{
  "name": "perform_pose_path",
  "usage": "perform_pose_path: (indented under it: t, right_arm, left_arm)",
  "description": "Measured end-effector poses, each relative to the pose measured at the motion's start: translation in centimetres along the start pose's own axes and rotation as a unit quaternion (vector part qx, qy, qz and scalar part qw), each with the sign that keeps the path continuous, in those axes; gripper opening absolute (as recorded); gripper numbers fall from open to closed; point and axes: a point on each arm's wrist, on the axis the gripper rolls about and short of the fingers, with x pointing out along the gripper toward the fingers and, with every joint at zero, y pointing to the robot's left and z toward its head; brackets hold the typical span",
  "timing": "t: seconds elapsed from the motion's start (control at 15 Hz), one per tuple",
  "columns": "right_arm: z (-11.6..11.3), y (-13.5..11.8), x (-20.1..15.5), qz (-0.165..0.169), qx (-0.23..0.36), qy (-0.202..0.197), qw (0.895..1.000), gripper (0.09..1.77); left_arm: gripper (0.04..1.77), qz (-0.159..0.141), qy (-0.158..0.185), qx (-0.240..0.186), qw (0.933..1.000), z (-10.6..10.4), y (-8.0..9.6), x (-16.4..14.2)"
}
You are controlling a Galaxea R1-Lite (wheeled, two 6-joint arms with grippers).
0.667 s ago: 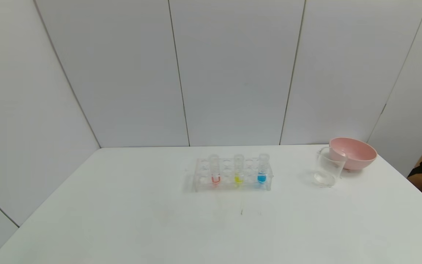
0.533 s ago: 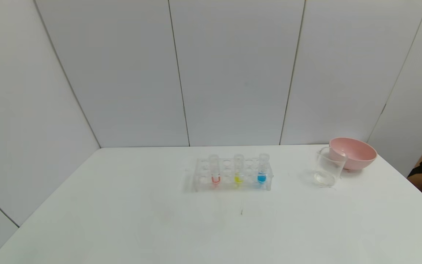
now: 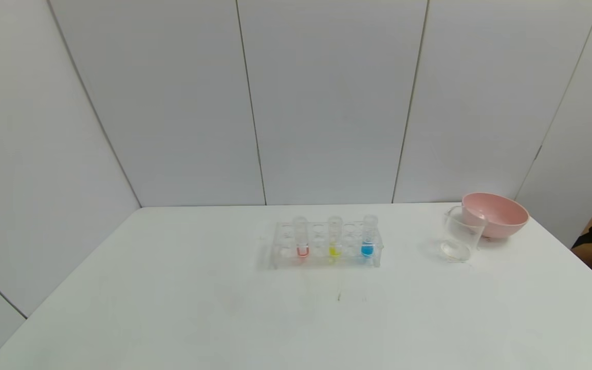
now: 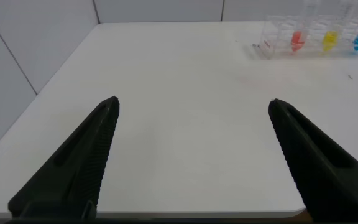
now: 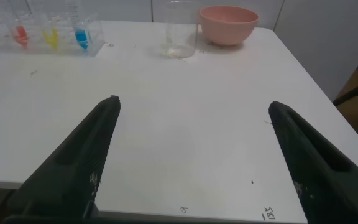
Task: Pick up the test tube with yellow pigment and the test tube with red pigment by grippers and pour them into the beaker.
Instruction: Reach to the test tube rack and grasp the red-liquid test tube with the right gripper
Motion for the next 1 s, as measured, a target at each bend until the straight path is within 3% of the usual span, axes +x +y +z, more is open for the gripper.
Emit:
perform_pose_path:
  t: [0.53, 1.0]
  right_arm:
    - [0.3, 0.0, -0.1, -0.003, 0.004, -0.003, 1.0, 1.71]
    - [5.5, -0.1, -0.3, -0.002, 0.025, -0.033, 0.999, 1.71]
  left_arm:
    - [1.72, 0.0, 0.0, 0.0, 1.0, 0.0, 0.0, 0.0]
    - [1.72, 0.0, 0.0, 0.0, 1.0, 0.0, 0.0, 0.0]
